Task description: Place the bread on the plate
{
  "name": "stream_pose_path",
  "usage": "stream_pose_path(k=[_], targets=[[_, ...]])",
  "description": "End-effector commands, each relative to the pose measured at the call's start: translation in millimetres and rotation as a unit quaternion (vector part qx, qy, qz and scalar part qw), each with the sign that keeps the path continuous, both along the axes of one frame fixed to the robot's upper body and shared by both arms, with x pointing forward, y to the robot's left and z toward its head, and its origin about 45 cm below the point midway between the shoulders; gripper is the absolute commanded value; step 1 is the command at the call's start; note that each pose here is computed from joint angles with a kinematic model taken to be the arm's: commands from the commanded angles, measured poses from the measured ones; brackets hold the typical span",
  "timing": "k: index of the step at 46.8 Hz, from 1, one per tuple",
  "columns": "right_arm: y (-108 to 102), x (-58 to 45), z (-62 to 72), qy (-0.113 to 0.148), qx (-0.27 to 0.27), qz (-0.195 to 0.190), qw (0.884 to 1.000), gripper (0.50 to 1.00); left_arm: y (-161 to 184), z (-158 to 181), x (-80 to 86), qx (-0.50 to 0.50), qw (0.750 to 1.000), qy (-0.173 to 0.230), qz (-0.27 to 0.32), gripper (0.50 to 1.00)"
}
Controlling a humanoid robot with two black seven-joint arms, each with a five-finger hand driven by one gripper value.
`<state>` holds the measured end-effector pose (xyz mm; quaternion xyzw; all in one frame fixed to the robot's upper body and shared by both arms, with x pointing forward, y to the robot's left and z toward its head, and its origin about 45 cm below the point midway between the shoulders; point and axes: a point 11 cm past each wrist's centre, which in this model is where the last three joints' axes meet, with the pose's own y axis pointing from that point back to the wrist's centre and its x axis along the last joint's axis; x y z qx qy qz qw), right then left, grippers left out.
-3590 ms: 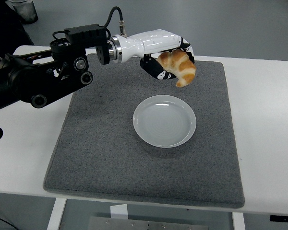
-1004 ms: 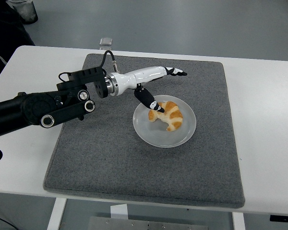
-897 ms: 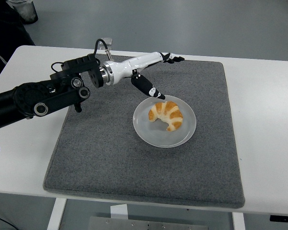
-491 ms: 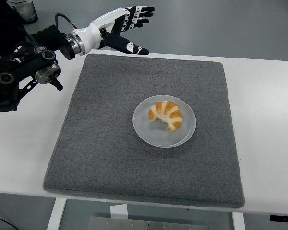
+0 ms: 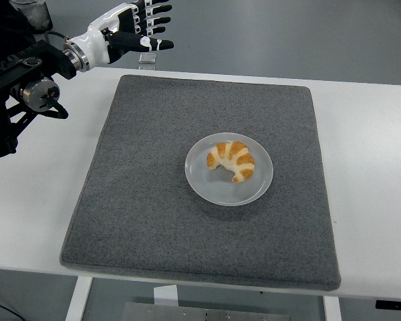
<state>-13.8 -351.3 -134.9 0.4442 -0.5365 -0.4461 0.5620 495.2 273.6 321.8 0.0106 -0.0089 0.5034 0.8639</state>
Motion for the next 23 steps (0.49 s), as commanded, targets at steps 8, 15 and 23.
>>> stream_pose_path(k=[8,15,23], targets=[[0,0.1,0.0,0.0,0.0,0.0,1.0,0.954,29,-10,5.0,-0.039,0.998,0.024,0.034,0.999],[0,0.1,0.0,0.0,0.0,0.0,1.0,0.954,31,-11,3.7,-0.045,0.998,0.029,0.017,0.999],[2,-1.1,-0.3,0.001,0.003,0.002,1.0,0.952,31,-12,3.1,-0.048,0.998,0.032,0.01,0.996]])
